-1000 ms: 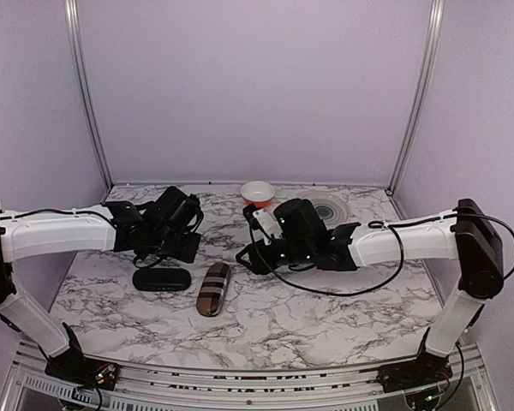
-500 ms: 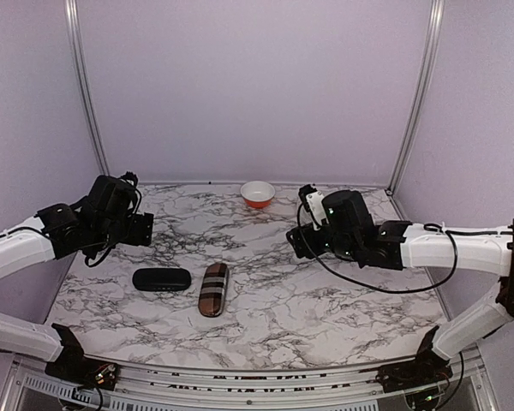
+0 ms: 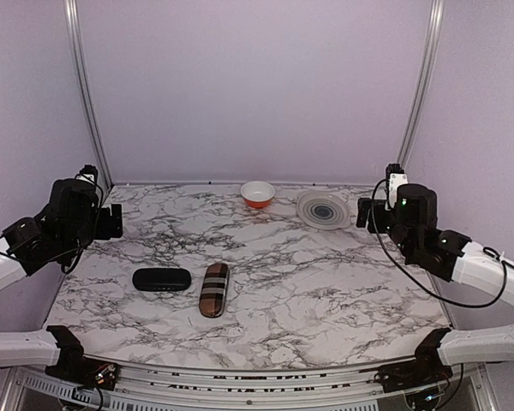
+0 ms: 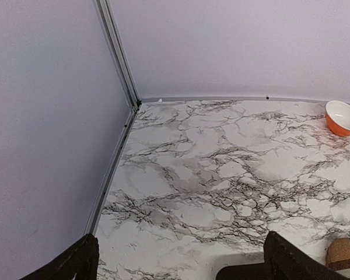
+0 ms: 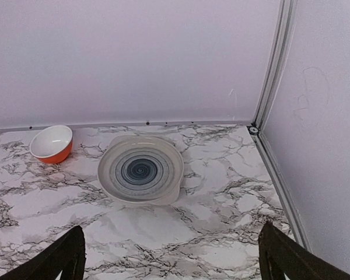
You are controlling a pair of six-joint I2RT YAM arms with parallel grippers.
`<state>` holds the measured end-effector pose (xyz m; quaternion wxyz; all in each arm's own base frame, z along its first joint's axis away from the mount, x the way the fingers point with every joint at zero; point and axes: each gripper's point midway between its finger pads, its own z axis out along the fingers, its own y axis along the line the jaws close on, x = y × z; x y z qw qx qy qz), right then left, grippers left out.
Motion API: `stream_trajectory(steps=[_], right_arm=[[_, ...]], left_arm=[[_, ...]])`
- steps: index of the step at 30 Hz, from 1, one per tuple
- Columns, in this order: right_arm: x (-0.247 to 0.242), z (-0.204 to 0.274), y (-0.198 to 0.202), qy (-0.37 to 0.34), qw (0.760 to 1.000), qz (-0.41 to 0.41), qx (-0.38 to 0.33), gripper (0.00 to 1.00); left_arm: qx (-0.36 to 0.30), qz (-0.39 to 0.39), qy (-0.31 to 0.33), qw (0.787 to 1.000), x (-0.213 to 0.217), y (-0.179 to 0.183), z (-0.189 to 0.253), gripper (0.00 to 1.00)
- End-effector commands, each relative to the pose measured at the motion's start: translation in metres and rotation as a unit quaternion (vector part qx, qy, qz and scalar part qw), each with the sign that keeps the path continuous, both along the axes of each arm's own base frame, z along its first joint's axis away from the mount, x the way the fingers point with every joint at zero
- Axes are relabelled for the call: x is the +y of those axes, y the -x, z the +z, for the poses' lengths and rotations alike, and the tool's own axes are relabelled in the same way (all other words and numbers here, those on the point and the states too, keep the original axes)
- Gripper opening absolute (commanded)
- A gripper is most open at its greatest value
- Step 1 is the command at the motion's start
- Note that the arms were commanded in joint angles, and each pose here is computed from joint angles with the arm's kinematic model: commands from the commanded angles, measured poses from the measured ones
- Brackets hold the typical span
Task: Organize the sunglasses
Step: Reset both arms
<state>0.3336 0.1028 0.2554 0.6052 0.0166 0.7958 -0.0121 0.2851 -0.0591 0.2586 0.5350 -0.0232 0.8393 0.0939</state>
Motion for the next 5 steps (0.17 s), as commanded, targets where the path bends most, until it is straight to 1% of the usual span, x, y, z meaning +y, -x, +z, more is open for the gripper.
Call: stream_trajectory(steps=[1, 5], right_arm=[[-0.0046, -0.0051, 0.0086, 0.000, 1.000, 0.005, 0.005, 1.00], [-0.0006, -0.0052, 0.0133, -0.004, 1.000, 0.027, -0.005, 1.00]], left_arm=[[-0.017, -0.002, 0.003, 1.000, 0.0023, 0.0009, 0.0051, 0.99], [-0.017, -0.001, 0.000, 1.000, 0.0034, 0.0016, 0.0033, 0.99]])
